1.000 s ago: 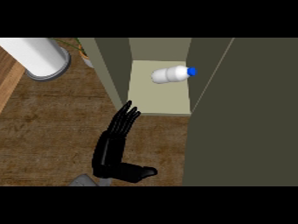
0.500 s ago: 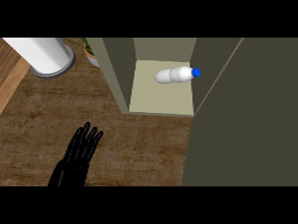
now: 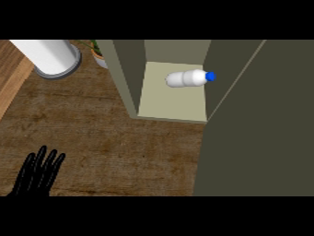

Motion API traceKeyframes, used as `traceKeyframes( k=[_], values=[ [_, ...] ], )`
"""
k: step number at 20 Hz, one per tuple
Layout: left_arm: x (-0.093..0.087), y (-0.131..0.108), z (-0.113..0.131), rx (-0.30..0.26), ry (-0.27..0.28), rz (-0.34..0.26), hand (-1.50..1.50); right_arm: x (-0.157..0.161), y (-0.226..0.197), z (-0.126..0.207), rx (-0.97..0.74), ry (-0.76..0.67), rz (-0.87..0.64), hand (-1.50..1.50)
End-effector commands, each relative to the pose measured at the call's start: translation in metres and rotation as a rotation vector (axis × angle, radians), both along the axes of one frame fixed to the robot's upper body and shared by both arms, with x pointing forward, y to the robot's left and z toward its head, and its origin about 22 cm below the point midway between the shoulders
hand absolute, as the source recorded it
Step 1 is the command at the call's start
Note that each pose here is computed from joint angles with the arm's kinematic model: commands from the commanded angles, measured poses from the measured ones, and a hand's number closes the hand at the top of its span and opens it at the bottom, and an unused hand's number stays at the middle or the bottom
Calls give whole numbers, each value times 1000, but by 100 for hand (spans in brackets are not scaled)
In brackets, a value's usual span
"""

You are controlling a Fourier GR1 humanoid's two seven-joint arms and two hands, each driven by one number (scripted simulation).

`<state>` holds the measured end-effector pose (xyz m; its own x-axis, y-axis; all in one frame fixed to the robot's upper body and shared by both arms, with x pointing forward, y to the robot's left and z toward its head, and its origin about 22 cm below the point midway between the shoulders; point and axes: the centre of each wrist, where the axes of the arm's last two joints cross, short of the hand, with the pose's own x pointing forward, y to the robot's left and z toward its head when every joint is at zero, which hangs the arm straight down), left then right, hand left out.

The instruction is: Pick up the bottled water, place it into the cabinet and close the cabinet

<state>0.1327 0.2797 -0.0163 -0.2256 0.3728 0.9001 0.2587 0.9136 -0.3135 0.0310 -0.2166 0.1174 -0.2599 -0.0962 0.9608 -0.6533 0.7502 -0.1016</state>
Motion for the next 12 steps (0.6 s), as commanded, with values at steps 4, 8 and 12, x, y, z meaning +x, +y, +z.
traceKeyframes(
  k=[4,8,12],
  values=[
    [-17,44,15,13,-18,-58,-150,2,18,41,-34,-20,135,150],
    [-17,52,16,20,-25,-54,-150,20,21,36,-112,-105,226,150],
    [-12,59,22,13,-41,-78,-150,33,27,32,-178,-130,287,150]
  ],
)
